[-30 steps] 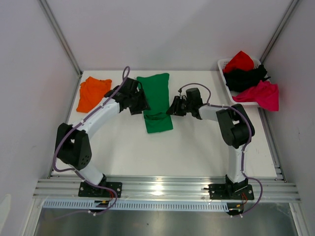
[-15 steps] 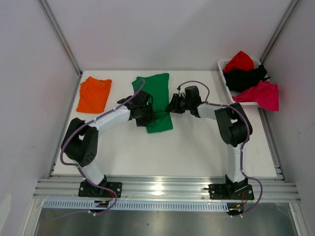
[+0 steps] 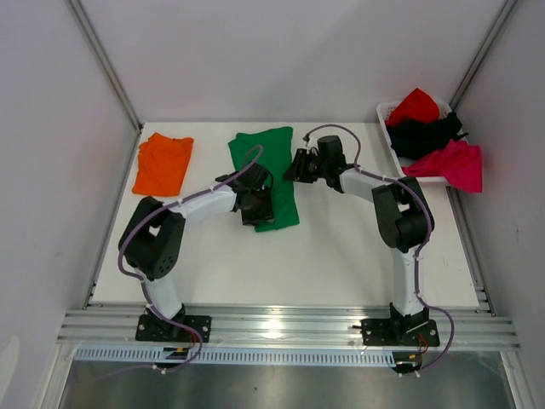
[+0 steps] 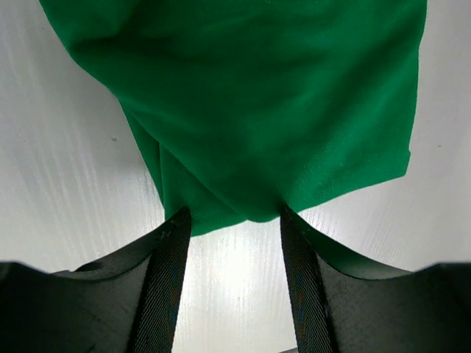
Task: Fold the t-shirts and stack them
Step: Fold the tshirt
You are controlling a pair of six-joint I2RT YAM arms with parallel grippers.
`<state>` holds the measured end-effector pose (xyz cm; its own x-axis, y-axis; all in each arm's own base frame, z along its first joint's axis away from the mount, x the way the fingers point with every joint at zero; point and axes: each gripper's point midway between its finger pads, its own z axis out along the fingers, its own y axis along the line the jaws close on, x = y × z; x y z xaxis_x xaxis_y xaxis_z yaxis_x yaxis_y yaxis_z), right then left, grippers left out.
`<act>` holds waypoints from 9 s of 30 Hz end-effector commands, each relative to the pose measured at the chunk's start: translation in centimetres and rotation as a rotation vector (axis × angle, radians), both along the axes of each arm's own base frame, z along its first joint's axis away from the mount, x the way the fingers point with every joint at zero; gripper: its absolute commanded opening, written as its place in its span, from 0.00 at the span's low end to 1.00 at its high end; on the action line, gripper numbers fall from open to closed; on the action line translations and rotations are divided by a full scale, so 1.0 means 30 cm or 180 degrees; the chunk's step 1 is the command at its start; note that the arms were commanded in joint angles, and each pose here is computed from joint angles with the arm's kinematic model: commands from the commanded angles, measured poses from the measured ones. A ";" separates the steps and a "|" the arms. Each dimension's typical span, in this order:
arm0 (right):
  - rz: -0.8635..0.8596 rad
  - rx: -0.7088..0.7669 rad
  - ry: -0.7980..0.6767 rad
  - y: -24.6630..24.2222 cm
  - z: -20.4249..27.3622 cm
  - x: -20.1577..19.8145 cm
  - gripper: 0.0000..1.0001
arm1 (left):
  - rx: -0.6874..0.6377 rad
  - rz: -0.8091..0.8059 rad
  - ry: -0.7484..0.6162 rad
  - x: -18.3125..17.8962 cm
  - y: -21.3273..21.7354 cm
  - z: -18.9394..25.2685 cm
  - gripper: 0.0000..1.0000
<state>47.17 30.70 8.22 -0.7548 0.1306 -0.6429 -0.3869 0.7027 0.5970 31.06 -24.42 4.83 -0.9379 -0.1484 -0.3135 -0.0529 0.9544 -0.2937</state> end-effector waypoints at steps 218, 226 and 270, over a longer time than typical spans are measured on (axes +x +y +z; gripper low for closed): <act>-0.1425 -0.0192 0.0244 -0.282 0.085 -0.843 0.85 | -0.0681 0.1413 -0.2387 -0.089 0.480 0.571 0.99; -0.1347 0.0365 0.0654 -0.266 0.011 -0.924 0.88 | -0.0745 0.1244 -0.2233 -0.068 0.429 0.553 0.98; -0.1425 0.0389 0.1215 -0.263 -0.196 -0.983 0.70 | -0.0589 0.1433 -0.2375 -0.092 0.496 0.611 0.96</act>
